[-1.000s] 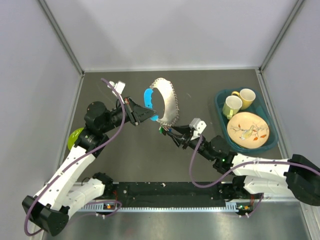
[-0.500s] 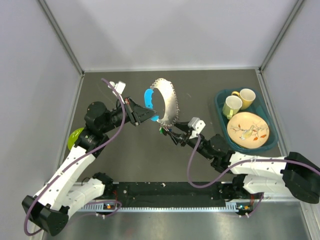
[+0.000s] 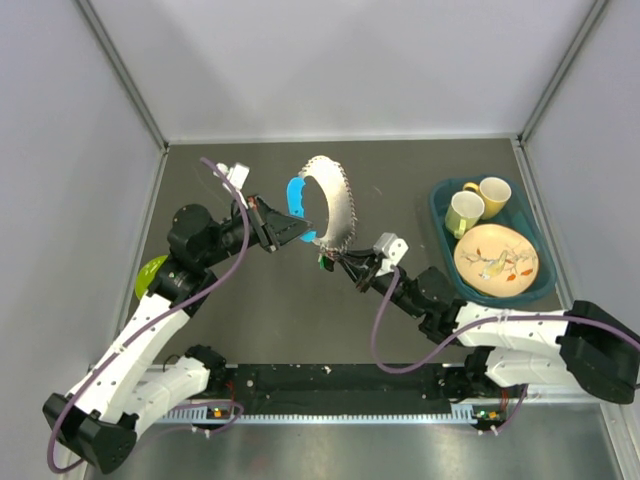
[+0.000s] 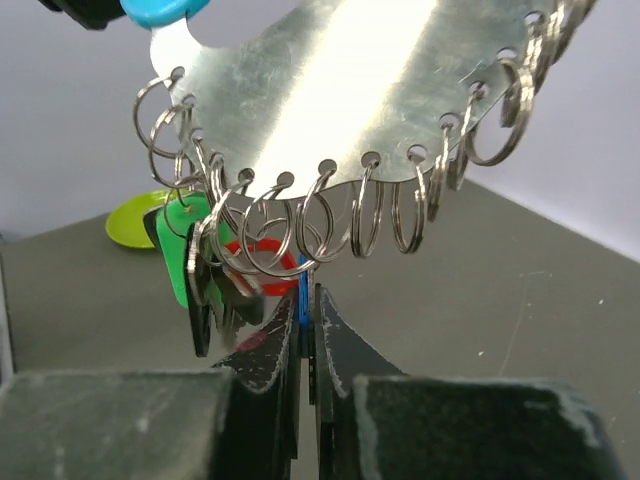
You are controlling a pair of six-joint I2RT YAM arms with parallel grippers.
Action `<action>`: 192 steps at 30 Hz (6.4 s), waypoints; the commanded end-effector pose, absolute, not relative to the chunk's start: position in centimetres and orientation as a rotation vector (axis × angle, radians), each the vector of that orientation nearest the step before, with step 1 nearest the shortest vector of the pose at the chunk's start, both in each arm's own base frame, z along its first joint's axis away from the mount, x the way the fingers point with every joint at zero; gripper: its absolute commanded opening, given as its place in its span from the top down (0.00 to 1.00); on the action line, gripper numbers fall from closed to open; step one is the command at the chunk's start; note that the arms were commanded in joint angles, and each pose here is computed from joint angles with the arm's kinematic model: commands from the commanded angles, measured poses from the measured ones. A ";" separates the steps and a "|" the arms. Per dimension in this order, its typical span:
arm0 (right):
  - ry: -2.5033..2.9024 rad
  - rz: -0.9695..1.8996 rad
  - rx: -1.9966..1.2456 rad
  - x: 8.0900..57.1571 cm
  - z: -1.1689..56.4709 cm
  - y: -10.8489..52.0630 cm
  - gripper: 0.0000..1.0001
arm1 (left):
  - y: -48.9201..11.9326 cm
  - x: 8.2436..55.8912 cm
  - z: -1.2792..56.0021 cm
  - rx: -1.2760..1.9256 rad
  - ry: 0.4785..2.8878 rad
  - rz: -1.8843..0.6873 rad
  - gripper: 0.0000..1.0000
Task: Remove the keys from the keyring
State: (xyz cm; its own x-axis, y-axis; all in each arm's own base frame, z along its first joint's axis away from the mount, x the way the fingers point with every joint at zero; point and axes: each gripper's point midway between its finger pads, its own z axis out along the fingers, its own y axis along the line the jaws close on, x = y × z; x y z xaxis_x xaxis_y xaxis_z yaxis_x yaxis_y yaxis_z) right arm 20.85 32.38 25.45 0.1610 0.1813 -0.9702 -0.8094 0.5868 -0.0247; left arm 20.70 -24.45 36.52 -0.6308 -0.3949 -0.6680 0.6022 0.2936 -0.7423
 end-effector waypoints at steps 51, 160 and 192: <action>1.273 0.331 -1.047 21.6 32.7 28.4 1.00 | -17.7 21.7 31.7 0.070 1.712 -0.966 0.35; 0.849 0.321 -1.388 14.2 38.5 24.8 1.00 | -30.9 10.1 35.8 1.116 1.187 -1.487 0.48; 1.019 0.481 -1.266 14.2 39.3 25.4 1.00 | -31.1 11.7 39.2 0.974 1.095 -1.240 0.47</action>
State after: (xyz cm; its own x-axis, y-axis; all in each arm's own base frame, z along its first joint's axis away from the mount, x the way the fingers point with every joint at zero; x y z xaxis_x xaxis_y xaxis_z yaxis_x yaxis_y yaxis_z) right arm 14.13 25.70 34.76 0.4802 -0.3164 -0.8181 -0.8103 0.1971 -0.5519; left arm 12.11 -31.27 37.12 -0.0824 -0.1671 -0.9825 0.9900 0.0992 -0.0999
